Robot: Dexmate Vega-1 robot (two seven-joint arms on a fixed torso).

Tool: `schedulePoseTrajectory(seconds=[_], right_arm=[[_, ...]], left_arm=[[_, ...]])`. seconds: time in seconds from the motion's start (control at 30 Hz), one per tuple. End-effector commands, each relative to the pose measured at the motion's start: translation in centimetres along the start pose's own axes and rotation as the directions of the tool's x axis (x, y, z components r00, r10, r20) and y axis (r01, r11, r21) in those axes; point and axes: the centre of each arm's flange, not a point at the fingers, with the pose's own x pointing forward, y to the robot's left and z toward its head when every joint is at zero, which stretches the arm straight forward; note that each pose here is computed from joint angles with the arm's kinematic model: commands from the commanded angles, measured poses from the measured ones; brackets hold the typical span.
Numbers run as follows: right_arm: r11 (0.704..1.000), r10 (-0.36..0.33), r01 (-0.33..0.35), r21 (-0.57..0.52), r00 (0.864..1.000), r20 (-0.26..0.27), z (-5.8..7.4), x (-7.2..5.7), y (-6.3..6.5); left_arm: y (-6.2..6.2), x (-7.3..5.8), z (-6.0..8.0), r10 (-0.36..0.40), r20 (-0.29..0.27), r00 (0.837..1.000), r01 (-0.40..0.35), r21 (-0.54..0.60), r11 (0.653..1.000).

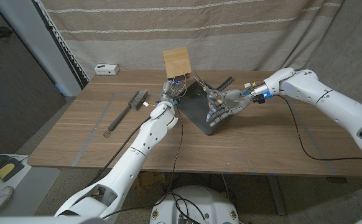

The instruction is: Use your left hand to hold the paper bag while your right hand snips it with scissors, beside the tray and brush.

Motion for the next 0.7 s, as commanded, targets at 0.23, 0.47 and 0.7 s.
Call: schedulePoseTrajectory(seconds=[0.23, 0.47, 0.7], right_arm=[[0.997, -0.034, 0.03, -0.074, 0.998, -0.055, 1.21, 0.11, -0.44], [0.998, -0.019, 0.015, -0.057, 0.998, -0.056, 1.34, 0.49, -0.62], [0.998, -0.015, 0.011, -0.06, 0.998, -0.064, 1.42, 0.68, -0.85]], left_arm=[[-0.87, -0.24, -0.6, -0.038, -0.024, 0.999, 0.039, 0.037, 0.999], [-0.75, -0.49, -0.83, -0.042, -0.035, 0.999, 0.043, 0.039, 0.998], [-0.84, -0.67, -0.63, -0.054, -0.022, 0.998, 0.055, 0.048, 0.997]])
